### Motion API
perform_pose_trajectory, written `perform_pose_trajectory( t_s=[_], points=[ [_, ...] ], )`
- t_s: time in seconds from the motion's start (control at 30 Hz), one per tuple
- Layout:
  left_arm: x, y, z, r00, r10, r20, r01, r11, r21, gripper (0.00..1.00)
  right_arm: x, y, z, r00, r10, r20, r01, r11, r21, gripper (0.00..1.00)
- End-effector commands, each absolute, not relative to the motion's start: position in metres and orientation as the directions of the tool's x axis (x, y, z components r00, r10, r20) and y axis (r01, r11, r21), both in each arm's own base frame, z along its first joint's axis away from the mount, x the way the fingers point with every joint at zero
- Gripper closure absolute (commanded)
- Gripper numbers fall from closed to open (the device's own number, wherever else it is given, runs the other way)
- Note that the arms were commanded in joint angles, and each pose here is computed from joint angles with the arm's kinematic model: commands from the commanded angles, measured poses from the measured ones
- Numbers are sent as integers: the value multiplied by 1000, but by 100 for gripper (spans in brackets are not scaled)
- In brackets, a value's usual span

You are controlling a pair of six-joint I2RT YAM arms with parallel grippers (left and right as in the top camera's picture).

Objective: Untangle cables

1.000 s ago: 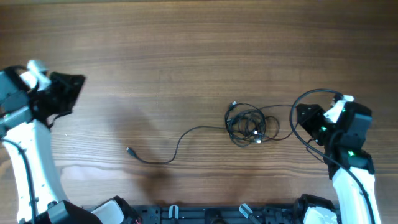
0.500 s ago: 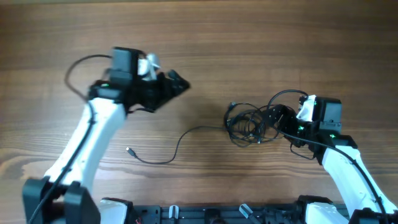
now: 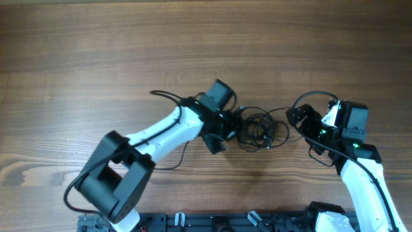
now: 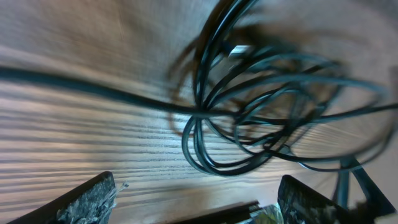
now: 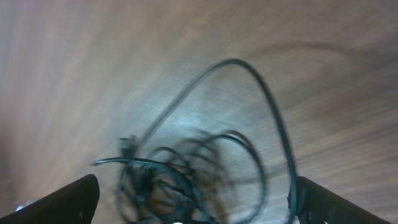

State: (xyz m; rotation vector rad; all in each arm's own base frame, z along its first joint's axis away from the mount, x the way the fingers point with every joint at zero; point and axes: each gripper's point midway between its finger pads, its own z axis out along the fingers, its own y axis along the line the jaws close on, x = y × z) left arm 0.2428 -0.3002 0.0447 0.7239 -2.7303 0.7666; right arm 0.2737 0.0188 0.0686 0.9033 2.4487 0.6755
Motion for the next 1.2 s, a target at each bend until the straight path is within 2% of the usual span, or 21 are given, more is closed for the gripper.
perform_pose_trajectory(
  t_s=[0.0,0.17,0.23,0.27,0.37,0.5,0.6,0.67,0.8,0.87,0.93,1.0,1.03,1.07,1.17],
  points=[
    [230,-312,18,-793,-523,311,-606,729,-320,21,270,6,68,-662,706,-254,519,675,524,0],
    [242,-328,-8,-813,-532,236,-582,735,-348,52,257,12,61,-683,704,-192,543,666,511,0],
    [247,-329,-14,-820,-532,214,-572,738,-357,84,252,14,59,-695,698,-172,546,668,505,0],
    [251,-325,-16,-829,-527,189,-558,749,-357,96,251,15,59,-713,677,-183,526,689,499,0],
    [276,-308,-8,-890,-448,85,-443,804,-397,96,253,16,71,-781,566,-264,402,779,481,0],
    [317,-271,35,-924,-381,-31,-322,818,-477,96,262,22,104,-816,454,-358,254,838,484,0],
    [343,-243,83,-929,-346,-132,-219,799,-560,96,273,53,137,-826,409,-388,84,769,633,0],
    [351,-230,106,-922,-342,-179,-177,786,-592,96,276,75,154,-835,391,-387,-18,684,729,1],
    [354,-212,135,-908,-345,-236,-136,778,-613,96,280,110,157,-869,348,-352,-77,606,791,5],
    [351,-212,141,-908,-356,-220,-147,763,-630,96,280,129,156,-887,308,-343,-104,592,799,8],
    [349,-214,144,-896,-420,-146,-227,714,-662,96,281,154,156,-897,249,-366,-164,582,797,8],
    [347,-213,147,-875,-483,-43,-322,645,-693,96,288,168,145,-889,233,-394,-171,629,758,9],
    [348,-212,148,-866,-499,-9,-351,621,-701,96,292,169,138,-888,255,-382,-132,656,744,12],
    [348,-208,150,-853,-520,47,-393,581,-713,96,297,167,123,-887,322,-331,-22,688,725,17],
    [351,-196,160,-827,-535,174,-465,475,-747,96,297,170,94,-867,473,-156,232,662,713,18]
  ],
)
